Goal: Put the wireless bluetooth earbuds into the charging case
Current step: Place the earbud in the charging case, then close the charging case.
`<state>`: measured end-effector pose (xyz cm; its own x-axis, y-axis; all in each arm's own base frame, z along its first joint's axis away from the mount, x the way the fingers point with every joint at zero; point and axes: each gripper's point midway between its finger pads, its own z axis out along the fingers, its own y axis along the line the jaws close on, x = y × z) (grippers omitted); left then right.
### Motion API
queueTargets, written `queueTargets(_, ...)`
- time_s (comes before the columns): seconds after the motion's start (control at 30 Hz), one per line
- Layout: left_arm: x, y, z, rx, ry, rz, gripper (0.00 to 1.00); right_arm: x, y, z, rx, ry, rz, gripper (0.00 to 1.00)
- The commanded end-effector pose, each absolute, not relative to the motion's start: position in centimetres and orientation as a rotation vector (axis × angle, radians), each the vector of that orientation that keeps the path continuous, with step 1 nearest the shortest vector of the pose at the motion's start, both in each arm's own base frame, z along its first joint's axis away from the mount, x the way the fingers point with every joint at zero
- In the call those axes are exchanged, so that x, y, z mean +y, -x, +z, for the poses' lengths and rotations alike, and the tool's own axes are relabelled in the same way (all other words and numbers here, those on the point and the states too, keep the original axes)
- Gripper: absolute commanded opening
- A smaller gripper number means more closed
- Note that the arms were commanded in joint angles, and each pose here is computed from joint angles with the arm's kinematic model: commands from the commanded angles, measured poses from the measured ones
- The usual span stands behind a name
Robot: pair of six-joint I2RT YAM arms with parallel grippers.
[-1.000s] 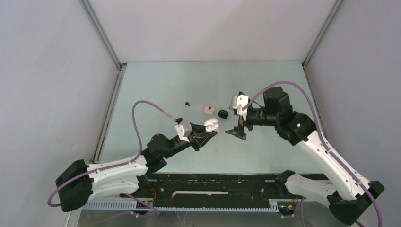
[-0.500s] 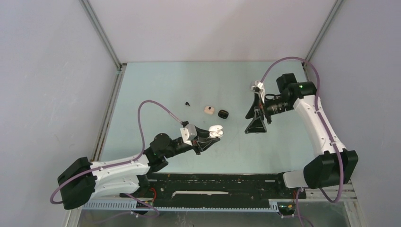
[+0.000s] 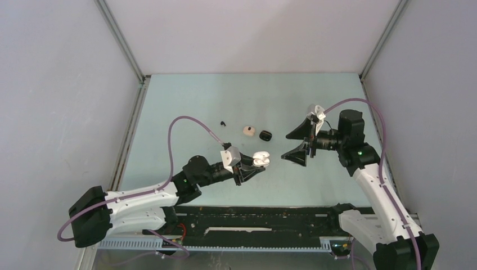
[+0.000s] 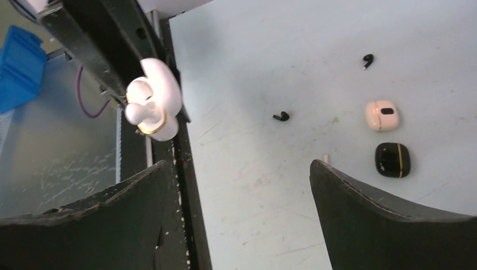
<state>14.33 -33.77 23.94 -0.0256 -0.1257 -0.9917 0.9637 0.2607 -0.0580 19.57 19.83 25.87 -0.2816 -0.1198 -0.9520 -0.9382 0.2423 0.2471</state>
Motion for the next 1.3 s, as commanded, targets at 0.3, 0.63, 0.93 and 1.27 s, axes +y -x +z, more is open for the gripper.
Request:
queueTargets(0.3, -35.3, -13.8, 25.4, 1.285, -0.928, -1.151, 0.0, 21.1, -17.3, 27.7, 1.428, 1.125, 1.266, 0.97)
queueTargets(0.63, -35.7, -13.7, 25.0, 1.3, -0.949, -1.148, 0.0, 22.3, -17.0, 26.7, 1.45, 1.156, 1.302, 1.0)
queueTargets(0.93, -35.9, -13.3, 24.9, 1.287, -0.98, -1.157, 0.0, 22.9, -17.9, 25.4, 1.51, 1.143, 1.262, 1.0)
queueTargets(1.27, -36.1, -12.8, 24.7, 1.278, -1.008, -1.163, 0.0, 23.2, -17.9, 24.6, 1.533, 1.156, 1.259, 1.0)
